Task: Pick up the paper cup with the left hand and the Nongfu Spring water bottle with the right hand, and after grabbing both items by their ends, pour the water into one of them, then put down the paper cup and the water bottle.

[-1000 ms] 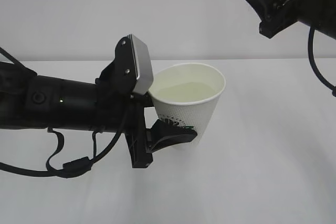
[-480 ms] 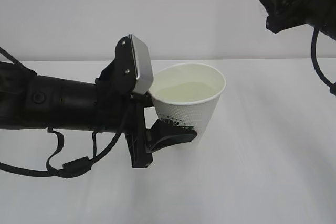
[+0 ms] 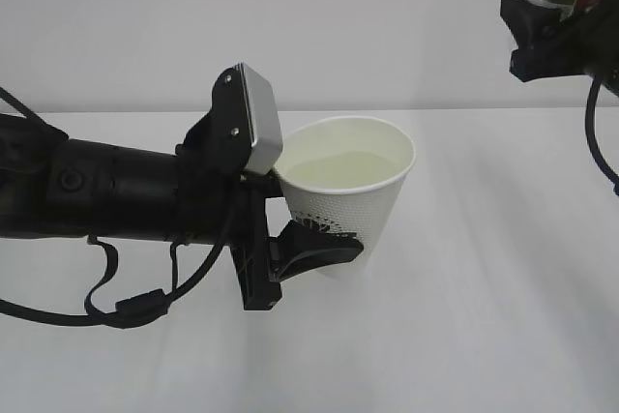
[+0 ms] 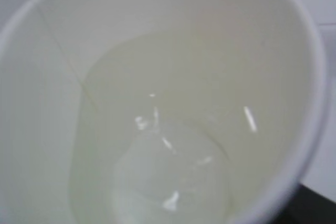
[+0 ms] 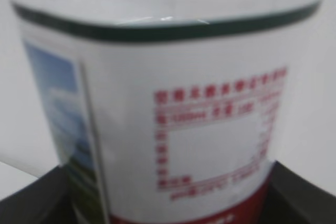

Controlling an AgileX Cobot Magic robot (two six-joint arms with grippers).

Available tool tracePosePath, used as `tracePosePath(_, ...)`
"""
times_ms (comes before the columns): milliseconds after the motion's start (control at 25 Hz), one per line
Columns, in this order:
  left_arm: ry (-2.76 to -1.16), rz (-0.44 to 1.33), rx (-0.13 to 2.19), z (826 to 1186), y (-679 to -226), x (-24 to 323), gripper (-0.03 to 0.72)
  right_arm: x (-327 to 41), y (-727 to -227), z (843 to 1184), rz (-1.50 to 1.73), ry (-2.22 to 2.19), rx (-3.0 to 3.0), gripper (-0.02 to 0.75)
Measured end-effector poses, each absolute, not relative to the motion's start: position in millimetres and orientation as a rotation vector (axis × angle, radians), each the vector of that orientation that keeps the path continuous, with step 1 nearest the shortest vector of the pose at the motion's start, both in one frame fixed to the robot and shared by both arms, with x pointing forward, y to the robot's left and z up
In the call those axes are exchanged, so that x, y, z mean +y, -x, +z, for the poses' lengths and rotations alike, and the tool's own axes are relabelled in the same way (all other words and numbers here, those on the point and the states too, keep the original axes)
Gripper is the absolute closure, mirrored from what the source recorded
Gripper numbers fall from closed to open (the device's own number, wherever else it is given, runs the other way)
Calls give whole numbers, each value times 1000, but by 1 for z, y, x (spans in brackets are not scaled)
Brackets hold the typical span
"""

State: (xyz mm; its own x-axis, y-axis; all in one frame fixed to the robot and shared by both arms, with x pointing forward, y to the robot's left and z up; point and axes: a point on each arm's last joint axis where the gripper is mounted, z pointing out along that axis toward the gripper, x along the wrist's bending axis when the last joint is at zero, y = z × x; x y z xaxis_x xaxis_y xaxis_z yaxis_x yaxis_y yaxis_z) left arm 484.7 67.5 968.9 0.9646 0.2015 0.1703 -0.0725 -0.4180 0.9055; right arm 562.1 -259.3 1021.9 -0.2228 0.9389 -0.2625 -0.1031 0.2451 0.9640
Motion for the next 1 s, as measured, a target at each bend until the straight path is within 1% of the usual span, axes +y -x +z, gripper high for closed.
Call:
tracePosePath(320,-1982,301,94,968,-485,67,208,-271,-554,1008,1196,-1017,1351,216)
tracePosePath(640,-1982,301,94,968,-485,67,208,-278,-549,1000,1180,-1125,1282,216)
tracePosePath(1000,-1982,301,94,968,-485,67,208,-281,-541,990,1134,-1138,1299,216)
